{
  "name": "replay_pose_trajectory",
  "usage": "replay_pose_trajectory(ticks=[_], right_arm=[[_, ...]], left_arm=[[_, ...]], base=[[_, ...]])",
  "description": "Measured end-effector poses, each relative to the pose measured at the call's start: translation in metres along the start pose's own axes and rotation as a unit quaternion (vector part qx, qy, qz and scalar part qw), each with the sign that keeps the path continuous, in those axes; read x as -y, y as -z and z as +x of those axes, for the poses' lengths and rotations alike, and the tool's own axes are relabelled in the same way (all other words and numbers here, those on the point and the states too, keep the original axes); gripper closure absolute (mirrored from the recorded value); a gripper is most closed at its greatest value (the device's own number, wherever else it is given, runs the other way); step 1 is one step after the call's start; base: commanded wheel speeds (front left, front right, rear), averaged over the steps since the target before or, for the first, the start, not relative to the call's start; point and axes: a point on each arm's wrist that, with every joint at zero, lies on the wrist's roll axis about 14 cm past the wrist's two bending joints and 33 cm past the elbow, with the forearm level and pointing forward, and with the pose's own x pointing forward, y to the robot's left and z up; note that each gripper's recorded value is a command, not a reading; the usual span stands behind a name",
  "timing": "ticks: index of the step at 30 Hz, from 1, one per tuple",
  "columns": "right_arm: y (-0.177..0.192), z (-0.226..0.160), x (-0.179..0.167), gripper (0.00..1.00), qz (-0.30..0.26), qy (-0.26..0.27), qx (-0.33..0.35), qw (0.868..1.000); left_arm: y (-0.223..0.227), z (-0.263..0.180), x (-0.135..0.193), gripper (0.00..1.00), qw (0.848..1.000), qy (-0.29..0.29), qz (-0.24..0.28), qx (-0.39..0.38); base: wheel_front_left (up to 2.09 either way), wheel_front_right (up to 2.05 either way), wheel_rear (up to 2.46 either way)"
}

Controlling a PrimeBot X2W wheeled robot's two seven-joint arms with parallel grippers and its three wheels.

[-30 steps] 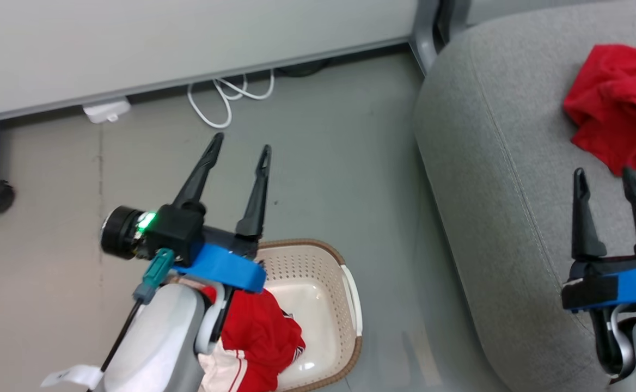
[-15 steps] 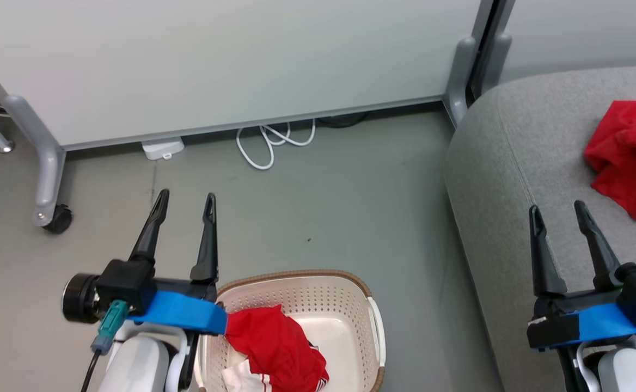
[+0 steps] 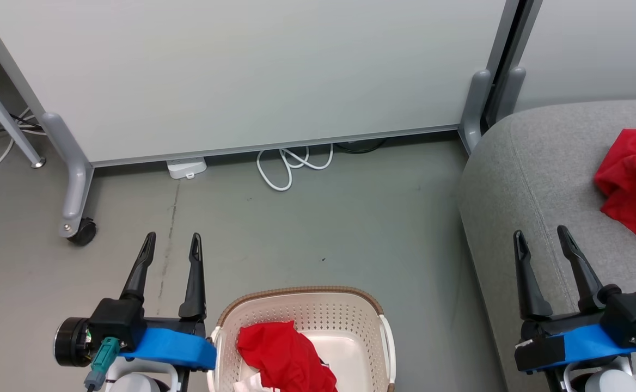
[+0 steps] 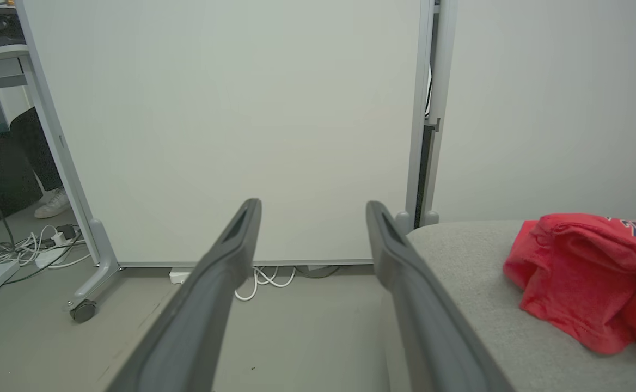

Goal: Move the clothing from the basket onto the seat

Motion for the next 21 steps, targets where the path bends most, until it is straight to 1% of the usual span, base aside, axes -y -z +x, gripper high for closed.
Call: replay_pose_trajectory(ticks=[8, 21], right_arm=[[-0.001, -0.005, -0.010, 0.00, 0.004, -0.010, 0.001, 1.000], [0.006, -0.010, -0.013, 0.00, 0.009, -0.011, -0.011, 1.000]], left_arm=[[0.000, -0.009, -0.004, 0.00, 1.000, -0.007, 0.000, -0.001], [0.003, -0.012, -0.007, 0.00, 1.000, -0.012, 0.001, -0.005]], base=[[0.00, 0.00, 0.00], [0.00, 0.00, 0.00]])
